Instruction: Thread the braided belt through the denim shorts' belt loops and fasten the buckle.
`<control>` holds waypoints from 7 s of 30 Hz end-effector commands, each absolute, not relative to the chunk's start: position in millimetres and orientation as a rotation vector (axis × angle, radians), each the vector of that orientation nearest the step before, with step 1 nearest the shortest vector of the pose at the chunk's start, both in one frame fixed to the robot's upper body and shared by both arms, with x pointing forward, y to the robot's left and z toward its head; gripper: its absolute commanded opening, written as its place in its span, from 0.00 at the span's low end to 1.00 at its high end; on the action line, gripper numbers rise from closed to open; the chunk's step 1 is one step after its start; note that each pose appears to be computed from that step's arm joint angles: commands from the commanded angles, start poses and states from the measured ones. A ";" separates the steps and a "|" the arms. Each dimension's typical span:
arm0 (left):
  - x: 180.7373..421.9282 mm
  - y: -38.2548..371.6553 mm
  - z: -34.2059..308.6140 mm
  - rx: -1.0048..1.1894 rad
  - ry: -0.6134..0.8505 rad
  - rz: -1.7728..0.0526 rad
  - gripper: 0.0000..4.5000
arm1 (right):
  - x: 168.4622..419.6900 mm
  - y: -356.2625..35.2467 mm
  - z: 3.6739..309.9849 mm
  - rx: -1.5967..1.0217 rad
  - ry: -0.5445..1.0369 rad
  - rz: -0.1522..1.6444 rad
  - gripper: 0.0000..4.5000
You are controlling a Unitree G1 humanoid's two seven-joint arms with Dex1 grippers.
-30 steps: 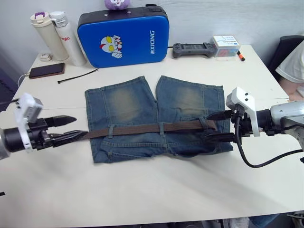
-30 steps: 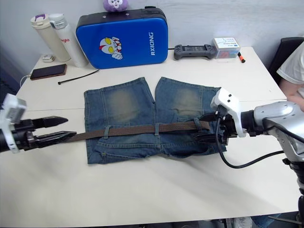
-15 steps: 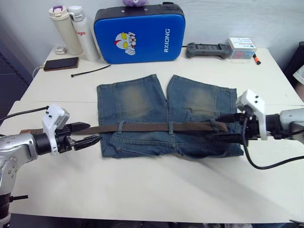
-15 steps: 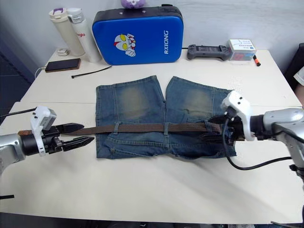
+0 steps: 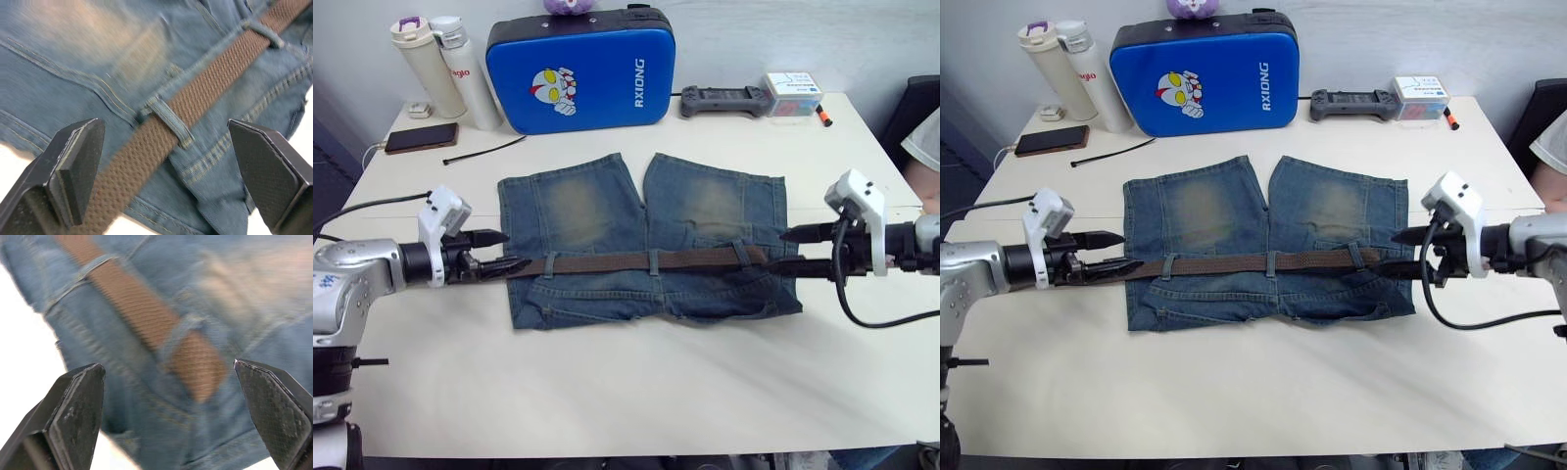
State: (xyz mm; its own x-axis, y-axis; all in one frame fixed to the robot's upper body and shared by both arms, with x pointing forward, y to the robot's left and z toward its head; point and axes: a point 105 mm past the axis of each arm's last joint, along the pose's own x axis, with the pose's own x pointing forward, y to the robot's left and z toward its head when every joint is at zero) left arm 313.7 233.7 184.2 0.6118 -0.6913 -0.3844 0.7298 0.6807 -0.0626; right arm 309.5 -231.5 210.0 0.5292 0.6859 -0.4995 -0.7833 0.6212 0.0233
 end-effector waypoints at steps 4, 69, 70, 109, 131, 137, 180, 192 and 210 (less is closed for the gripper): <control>333.0 218.2 173.2 -0.087 0.507 -0.828 0.98 | 346.8 -235.3 204.5 -0.020 0.504 0.770 1.00; 173.6 169.5 109.6 0.730 0.414 -1.649 0.00 | 140.9 -212.0 94.2 -1.170 -0.378 1.228 0.05; 167.6 172.9 103.1 0.710 0.485 -1.649 0.00 | 135.3 -216.1 86.2 -1.172 -0.350 1.257 0.05; 289.0 185.2 163.3 0.230 0.391 -0.923 0.99 | 306.6 -204.2 174.3 -0.178 0.201 0.750 1.00; 317.0 167.7 179.1 0.296 0.230 -0.803 0.99 | 331.5 -196.1 177.0 -0.340 0.183 0.661 1.00; 327.4 153.8 168.5 0.293 0.273 -0.820 0.99 | 342.0 -200.7 157.9 -0.281 0.352 0.680 1.00; 424.5 173.7 163.1 0.431 0.317 -0.528 0.00 | 436.2 -156.7 169.3 -0.638 0.324 0.659 0.01; 396.1 183.3 163.3 0.350 0.354 -0.643 0.89 | 434.3 -160.7 210.6 -0.520 0.200 0.670 0.78; 281.2 279.5 245.2 -0.126 0.344 -0.381 1.00 | 264.5 -121.2 235.9 -0.473 0.271 1.557 0.99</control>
